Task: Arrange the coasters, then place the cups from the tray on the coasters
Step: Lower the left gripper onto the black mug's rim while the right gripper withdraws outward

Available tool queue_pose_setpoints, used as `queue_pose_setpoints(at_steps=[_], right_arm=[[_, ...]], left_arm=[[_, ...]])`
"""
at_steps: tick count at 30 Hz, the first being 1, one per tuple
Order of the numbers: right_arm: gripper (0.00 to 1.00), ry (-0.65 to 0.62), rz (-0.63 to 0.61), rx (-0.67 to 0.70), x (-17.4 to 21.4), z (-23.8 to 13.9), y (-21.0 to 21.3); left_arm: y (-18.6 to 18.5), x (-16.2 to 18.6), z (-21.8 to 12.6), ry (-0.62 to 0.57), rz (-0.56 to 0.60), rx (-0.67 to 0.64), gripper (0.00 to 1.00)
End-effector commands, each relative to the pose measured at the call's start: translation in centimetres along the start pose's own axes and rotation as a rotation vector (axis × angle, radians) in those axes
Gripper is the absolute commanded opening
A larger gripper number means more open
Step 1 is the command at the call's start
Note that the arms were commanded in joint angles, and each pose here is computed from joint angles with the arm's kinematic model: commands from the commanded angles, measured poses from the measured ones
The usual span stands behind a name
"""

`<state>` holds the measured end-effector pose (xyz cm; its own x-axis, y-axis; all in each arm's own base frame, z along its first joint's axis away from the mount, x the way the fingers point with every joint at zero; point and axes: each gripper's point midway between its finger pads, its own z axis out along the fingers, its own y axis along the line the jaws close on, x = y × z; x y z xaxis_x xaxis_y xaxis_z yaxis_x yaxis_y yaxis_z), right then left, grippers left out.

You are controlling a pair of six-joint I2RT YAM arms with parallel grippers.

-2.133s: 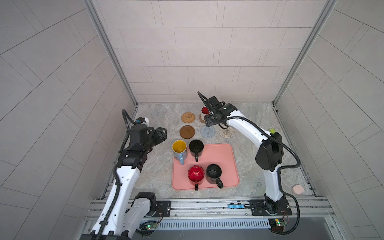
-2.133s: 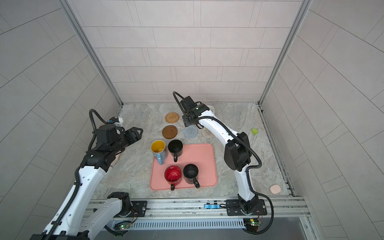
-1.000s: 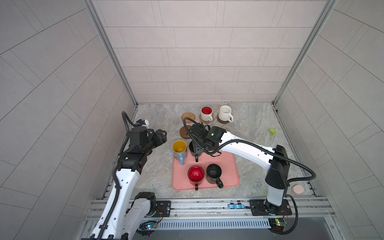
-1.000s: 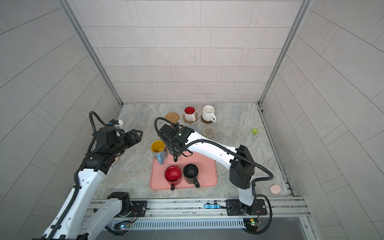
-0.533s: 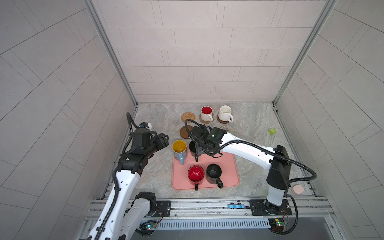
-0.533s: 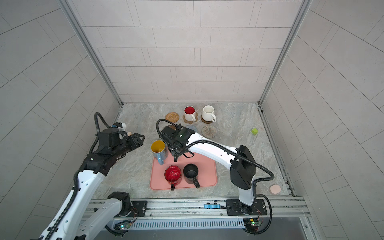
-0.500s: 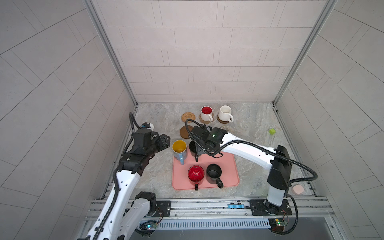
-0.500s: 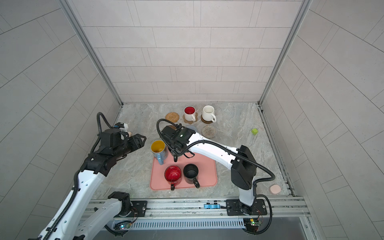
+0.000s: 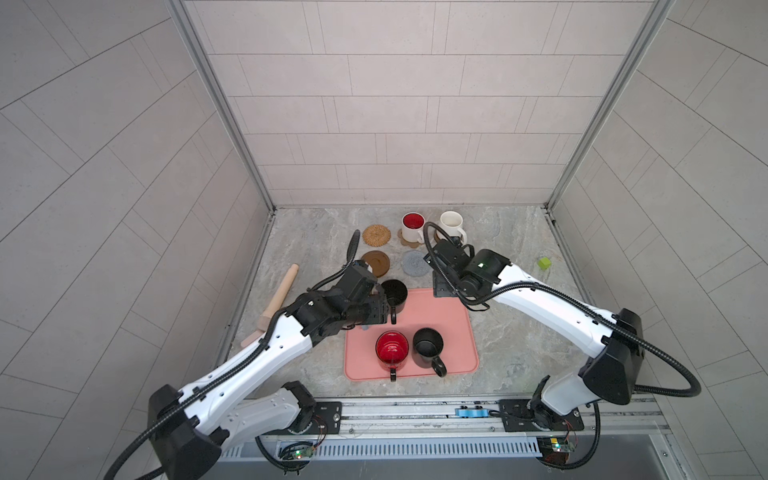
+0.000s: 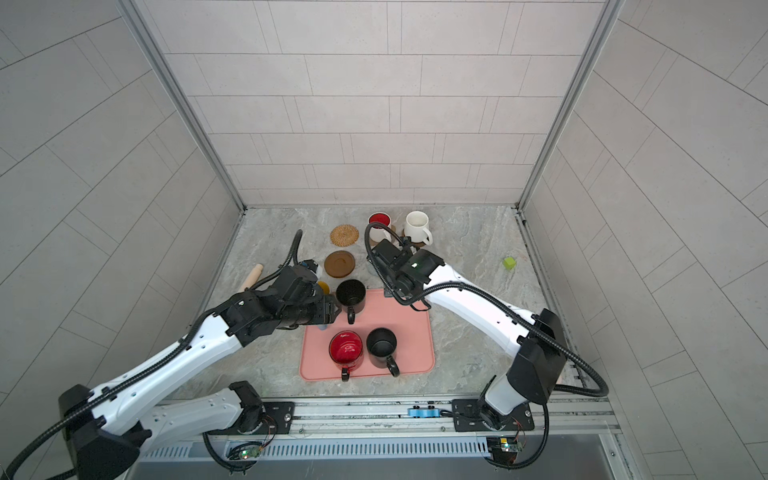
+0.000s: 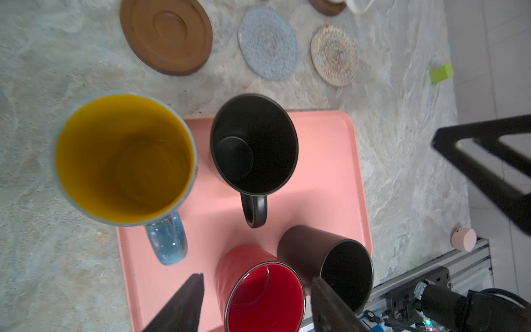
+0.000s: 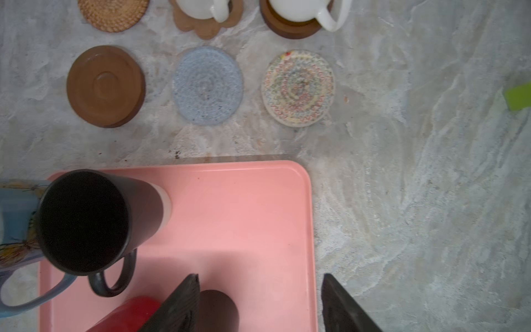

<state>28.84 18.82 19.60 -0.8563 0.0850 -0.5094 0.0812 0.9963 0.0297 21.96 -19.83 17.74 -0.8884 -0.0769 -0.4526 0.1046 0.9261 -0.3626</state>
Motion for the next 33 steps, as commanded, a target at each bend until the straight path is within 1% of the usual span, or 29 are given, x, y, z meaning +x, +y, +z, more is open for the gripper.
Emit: queue_pose_setpoints(at_steps=[1, 5, 8, 13, 20, 28, 33], right_arm=[[0.69, -0.058, 0.074, 0.013, -0.5, -1.4, -2.8], [0.69, -0.112, 0.107, 0.032, -0.3, -2.3, -5.4], [0.69, -0.149, 0.119, 0.029, -0.1, -2.8, -6.6], [0.69, -0.154, 0.143, 0.035, 0.7, -2.9, -8.2], [0.69, -0.160, 0.157, 0.041, 1.2, -3.2, -9.2], [0.68, -0.165, 0.171, 0.042, 1.4, -3.0, -9.5], [0.68, -0.161, 0.176, 0.044, 1.5, -2.7, -9.4]], left_arm=[[-0.2, 0.2, 0.8, 0.028, -0.033, -0.056, 0.62], [-0.8, 0.8, 2.7, 0.067, -0.030, -0.068, 0.59], [-1.0, 0.7, 3.7, 0.075, -0.028, -0.079, 0.57], [-1.7, 0.5, 5.4, 0.106, 0.005, -0.092, 0.56], [-1.4, 0.8, 7.6, 0.150, 0.025, -0.146, 0.50], [-1.1, 0.7, 9.1, 0.160, 0.030, -0.194, 0.45], [-0.3, 0.4, 9.7, 0.140, 0.032, -0.244, 0.41]])
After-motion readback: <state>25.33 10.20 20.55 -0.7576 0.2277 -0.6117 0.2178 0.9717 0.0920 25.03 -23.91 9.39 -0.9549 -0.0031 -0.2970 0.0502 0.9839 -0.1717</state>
